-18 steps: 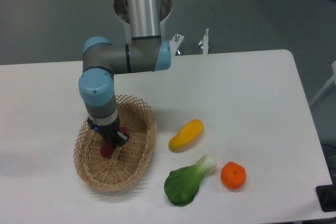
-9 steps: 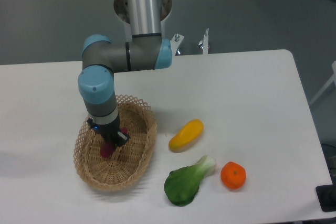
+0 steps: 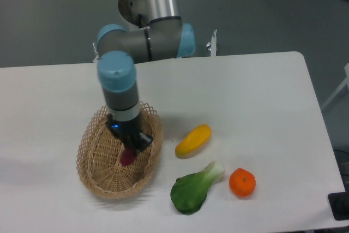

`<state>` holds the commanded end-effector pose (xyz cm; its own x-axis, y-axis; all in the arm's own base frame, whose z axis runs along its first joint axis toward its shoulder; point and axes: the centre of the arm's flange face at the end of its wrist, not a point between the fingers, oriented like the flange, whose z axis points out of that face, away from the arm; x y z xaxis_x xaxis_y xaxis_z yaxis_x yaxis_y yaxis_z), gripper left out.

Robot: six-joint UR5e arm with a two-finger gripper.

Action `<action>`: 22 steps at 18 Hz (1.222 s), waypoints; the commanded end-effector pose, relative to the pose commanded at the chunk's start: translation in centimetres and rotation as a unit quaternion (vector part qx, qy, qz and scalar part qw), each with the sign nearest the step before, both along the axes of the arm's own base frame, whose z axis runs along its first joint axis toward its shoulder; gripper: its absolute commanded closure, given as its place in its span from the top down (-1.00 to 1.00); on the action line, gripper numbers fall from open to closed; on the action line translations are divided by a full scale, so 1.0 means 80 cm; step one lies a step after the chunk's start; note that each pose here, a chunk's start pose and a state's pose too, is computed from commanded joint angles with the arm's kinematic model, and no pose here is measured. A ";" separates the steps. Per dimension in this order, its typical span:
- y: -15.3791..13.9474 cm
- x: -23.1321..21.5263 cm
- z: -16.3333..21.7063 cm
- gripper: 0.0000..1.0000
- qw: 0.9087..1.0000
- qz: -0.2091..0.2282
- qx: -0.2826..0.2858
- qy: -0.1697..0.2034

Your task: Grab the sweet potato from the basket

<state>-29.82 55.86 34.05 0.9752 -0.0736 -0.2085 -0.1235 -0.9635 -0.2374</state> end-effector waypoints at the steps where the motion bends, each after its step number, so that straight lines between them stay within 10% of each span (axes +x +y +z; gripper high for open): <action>1: -0.007 -0.024 0.017 -0.41 1.000 0.013 0.010 0.008; 15: -0.238 -0.238 0.089 -0.40 0.999 -0.036 -0.038 0.011; 22: -0.263 -0.253 0.090 -0.40 0.998 -0.043 -0.041 0.010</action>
